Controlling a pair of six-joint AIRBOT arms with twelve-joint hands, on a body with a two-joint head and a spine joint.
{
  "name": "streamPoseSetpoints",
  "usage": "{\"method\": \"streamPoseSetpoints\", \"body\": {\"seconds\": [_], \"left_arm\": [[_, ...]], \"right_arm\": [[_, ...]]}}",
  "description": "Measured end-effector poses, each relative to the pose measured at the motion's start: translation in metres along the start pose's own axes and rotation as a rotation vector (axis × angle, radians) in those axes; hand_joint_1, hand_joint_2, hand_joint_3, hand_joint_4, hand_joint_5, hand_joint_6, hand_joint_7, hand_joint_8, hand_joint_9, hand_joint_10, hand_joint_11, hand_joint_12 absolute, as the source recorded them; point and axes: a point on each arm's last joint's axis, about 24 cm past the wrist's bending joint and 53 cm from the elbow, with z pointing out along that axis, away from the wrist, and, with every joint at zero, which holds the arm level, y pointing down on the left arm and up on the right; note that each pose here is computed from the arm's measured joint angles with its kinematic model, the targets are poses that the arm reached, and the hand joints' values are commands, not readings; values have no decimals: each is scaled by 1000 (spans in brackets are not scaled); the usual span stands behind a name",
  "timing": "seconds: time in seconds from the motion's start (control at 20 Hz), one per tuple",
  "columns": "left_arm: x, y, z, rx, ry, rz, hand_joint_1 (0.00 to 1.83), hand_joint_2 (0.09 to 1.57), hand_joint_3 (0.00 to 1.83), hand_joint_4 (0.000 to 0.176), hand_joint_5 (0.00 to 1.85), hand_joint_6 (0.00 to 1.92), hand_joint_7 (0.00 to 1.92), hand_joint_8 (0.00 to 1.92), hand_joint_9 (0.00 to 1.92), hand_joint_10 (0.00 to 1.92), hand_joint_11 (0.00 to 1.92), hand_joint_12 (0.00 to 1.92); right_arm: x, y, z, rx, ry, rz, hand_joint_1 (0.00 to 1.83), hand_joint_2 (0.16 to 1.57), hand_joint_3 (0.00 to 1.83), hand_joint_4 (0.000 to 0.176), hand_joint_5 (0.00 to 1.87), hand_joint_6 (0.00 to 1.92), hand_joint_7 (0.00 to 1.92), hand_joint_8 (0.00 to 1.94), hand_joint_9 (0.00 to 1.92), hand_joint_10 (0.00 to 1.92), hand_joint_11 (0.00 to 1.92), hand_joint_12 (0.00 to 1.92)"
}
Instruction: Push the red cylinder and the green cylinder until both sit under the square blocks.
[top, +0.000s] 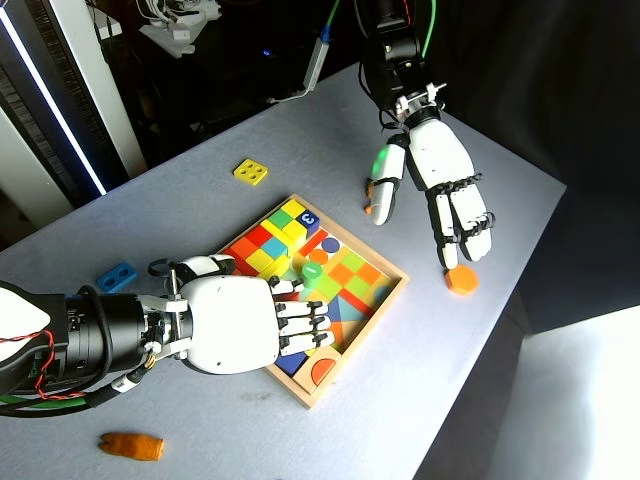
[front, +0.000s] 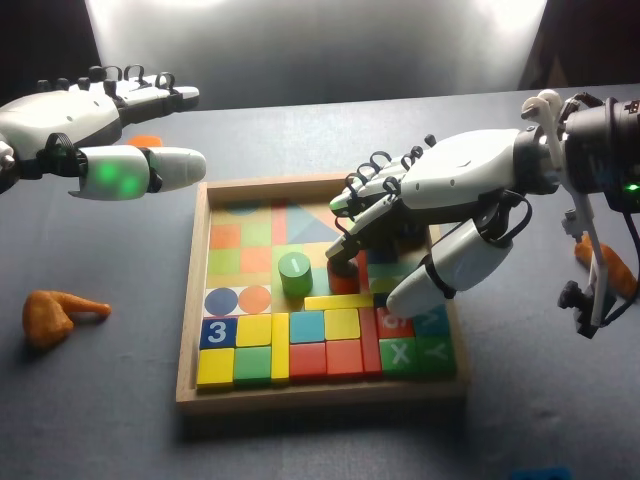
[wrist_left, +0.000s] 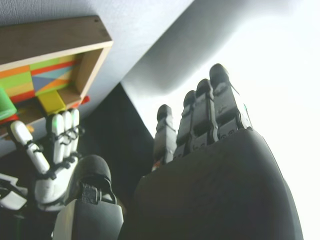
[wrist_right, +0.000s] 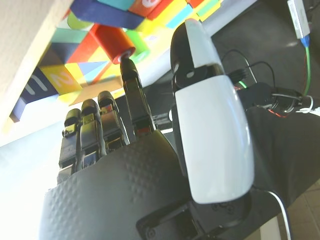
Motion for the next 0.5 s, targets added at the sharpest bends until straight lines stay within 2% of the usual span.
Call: {"method": "streamPoseSetpoints", "body": {"seconds": [0.05, 0.1, 0.15, 0.2, 0.25, 0.35, 0.4, 0.5], "left_arm": [[0, 0, 0, 0, 0, 0, 0, 1188, 0, 151, 98, 1, 3, 1, 0, 0, 0, 104], [0, 0, 0, 0, 0, 0, 0, 1186, 0, 143, 108, 1, 11, 1, 0, 0, 0, 166], [0, 0, 0, 0, 0, 0, 0, 1186, 0, 143, 108, 1, 11, 1, 0, 0, 0, 166], [0, 0, 0, 0, 0, 0, 0, 1181, 0, 150, 111, 1, 11, 0, 4, 1, 0, 197], [0, 0, 0, 0, 0, 0, 0, 1167, 0, 168, 100, 0, 0, 0, 0, 0, 0, 203], [0, 0, 0, 0, 0, 0, 0, 1181, 0, 165, 105, 1, 4, 1, 0, 0, 0, 167], [0, 0, 0, 0, -1, 0, 0, 1185, 0, 156, 104, 0, 0, 0, 0, 0, 0, 137], [0, 0, 0, 0, 0, 0, 0, 1179, 0, 161, 104, 0, 0, 0, 0, 0, 0, 160]], "right_arm": [[0, 0, 0, 2, 1, -1, 299, 1095, 3, 166, 400, 5, 0, 0, 0, 0, 0, 0], [1, -1, 0, 2, 2, 6, 300, 1092, 1, 163, 411, 9, 0, 0, 0, 0, 0, 0], [1, 0, 0, 2, 3, 6, 300, 1092, 1, 163, 411, 9, 0, 0, 0, 0, 0, 0], [1, -1, 0, 2, 4, 4, 299, 1090, 0, 162, 411, 8, 0, 0, 0, 0, 0, 0], [1, 0, 0, 2, 5, 5, 291, 1089, 0, 165, 417, 9, 0, 0, 0, 0, 0, 0], [2, -1, 0, 3, 7, 8, 289, 1089, 0, 165, 420, 10, 0, 0, 0, 0, 0, 0], [2, -1, 0, 4, 9, 11, 299, 1085, 0, 164, 427, 10, 0, 0, 0, 0, 0, 0], [3, -2, -2, 3, 14, 15, 282, 1087, 0, 164, 429, 9, 0, 0, 0, 0, 0, 0]]}}
